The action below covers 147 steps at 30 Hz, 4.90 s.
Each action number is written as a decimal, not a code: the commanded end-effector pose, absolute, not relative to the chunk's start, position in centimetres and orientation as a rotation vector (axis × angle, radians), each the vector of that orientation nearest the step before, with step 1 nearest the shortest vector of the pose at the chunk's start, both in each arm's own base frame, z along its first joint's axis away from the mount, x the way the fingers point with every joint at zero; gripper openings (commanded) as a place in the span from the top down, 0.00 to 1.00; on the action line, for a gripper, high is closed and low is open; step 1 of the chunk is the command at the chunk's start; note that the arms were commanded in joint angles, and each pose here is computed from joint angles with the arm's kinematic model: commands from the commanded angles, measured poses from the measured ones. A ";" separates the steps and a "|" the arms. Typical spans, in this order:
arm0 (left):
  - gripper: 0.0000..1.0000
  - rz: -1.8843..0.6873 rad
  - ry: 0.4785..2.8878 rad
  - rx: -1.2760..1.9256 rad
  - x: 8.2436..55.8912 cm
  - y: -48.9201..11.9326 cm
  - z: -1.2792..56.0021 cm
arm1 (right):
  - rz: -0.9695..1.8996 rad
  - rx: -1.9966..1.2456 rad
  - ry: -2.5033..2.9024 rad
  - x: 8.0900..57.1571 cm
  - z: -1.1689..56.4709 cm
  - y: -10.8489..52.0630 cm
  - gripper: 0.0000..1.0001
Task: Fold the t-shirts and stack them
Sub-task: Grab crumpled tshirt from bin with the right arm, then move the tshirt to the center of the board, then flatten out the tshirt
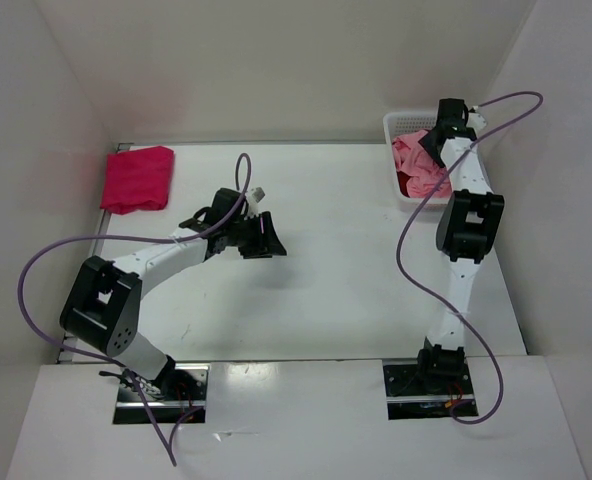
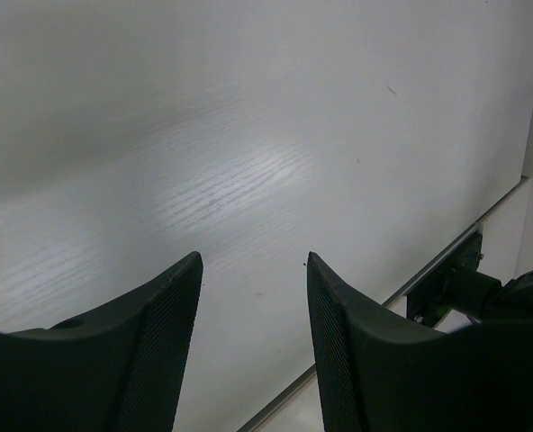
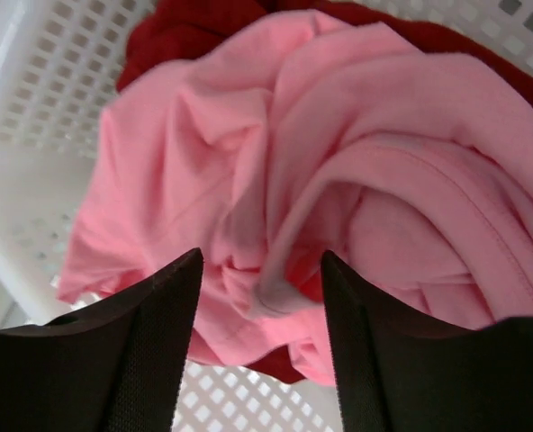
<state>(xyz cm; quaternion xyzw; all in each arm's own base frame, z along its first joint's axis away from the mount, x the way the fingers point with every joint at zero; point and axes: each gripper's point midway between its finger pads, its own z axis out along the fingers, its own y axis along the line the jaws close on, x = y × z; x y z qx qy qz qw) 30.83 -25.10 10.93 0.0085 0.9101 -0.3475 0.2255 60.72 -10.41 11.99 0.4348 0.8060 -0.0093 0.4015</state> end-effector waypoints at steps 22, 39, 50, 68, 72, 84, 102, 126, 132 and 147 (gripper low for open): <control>0.39 -1.017 2.295 -0.078 37.0 -23.5 18.4 | 0.507 0.607 1.527 48.7 47.9 1.1 1.00; 0.22 -1.024 2.128 -0.493 36.2 -14.0 21.2 | 1.472 -0.057 1.398 38.9 60.4 18.0 1.00; 0.20 -0.739 2.375 -0.342 28.4 -14.7 12.6 | 1.236 0.354 1.850 52.6 37.9 19.0 1.00; 0.22 -0.650 2.530 -0.528 32.2 -15.4 4.3 | 0.617 0.576 2.243 48.2 19.7 12.1 0.50; 0.27 -0.659 2.522 -0.512 34.7 -16.5 3.8 | 0.438 0.612 2.363 44.6 13.2 9.9 0.82; 0.87 -0.630 2.421 -0.647 43.3 -13.3 4.0 | 0.253 0.628 2.474 40.1 8.2 7.4 0.50; 0.44 -0.673 2.181 -0.531 53.1 -6.6 15.5 | 0.304 0.161 2.572 37.1 9.7 17.6 0.70; 0.31 -0.708 2.514 -0.542 34.2 -14.9 4.7 | -0.009 -0.164 2.659 36.8 3.8 21.6 0.53; 0.47 -0.697 2.540 -0.553 36.2 -15.4 2.5 | -0.073 -0.170 2.696 36.3 1.8 21.2 0.57; 1.00 -0.333 2.295 -0.199 43.5 -9.8 20.6 | 0.368 -0.085 2.607 36.5 8.7 25.5 0.99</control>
